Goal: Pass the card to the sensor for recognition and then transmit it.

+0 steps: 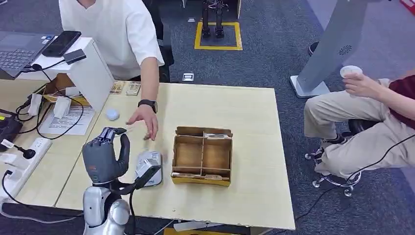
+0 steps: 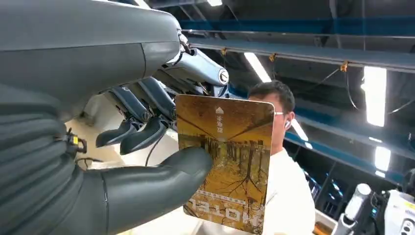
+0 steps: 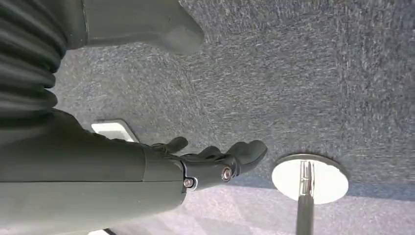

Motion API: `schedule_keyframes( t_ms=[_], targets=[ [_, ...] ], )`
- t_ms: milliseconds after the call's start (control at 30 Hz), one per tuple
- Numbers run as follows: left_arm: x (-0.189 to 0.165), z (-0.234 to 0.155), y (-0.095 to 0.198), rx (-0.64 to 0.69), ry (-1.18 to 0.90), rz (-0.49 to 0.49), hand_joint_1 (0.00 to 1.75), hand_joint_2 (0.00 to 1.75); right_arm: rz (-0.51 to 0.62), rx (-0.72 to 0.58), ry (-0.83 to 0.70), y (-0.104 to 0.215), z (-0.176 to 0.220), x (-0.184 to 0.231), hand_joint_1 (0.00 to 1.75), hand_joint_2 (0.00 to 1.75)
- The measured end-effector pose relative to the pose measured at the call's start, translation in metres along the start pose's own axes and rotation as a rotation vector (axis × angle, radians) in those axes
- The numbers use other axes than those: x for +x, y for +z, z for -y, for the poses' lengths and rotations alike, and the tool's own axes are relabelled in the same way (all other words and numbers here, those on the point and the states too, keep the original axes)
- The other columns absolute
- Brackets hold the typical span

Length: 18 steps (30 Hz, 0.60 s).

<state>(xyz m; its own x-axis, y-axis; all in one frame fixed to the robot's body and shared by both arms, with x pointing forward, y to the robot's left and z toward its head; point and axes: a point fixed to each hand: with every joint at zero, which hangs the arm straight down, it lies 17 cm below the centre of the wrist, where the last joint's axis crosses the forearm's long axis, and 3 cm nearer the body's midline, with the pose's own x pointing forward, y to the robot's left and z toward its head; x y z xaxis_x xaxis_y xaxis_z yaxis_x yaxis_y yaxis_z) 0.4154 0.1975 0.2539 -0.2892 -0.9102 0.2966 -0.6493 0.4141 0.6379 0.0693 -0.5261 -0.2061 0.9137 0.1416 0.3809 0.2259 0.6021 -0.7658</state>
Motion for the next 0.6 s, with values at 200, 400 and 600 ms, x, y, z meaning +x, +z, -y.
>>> schedule_keyframes(
  t_ms=[200,400,600],
  targets=[
    [-0.012,0.003,-0.016,0.013,-0.008,-0.037,1.75,1.75,0.015,0.010,0.013,-0.002,-0.003,0.008,0.00,1.75],
    [-0.014,0.006,-0.025,0.019,-0.005,-0.045,1.75,1.75,0.019,0.011,0.012,-0.002,-0.003,0.011,0.00,1.75],
    [-0.014,0.009,-0.026,0.014,-0.001,-0.047,1.75,1.75,0.021,0.011,0.013,-0.003,-0.004,0.012,0.00,1.75]
  ],
)
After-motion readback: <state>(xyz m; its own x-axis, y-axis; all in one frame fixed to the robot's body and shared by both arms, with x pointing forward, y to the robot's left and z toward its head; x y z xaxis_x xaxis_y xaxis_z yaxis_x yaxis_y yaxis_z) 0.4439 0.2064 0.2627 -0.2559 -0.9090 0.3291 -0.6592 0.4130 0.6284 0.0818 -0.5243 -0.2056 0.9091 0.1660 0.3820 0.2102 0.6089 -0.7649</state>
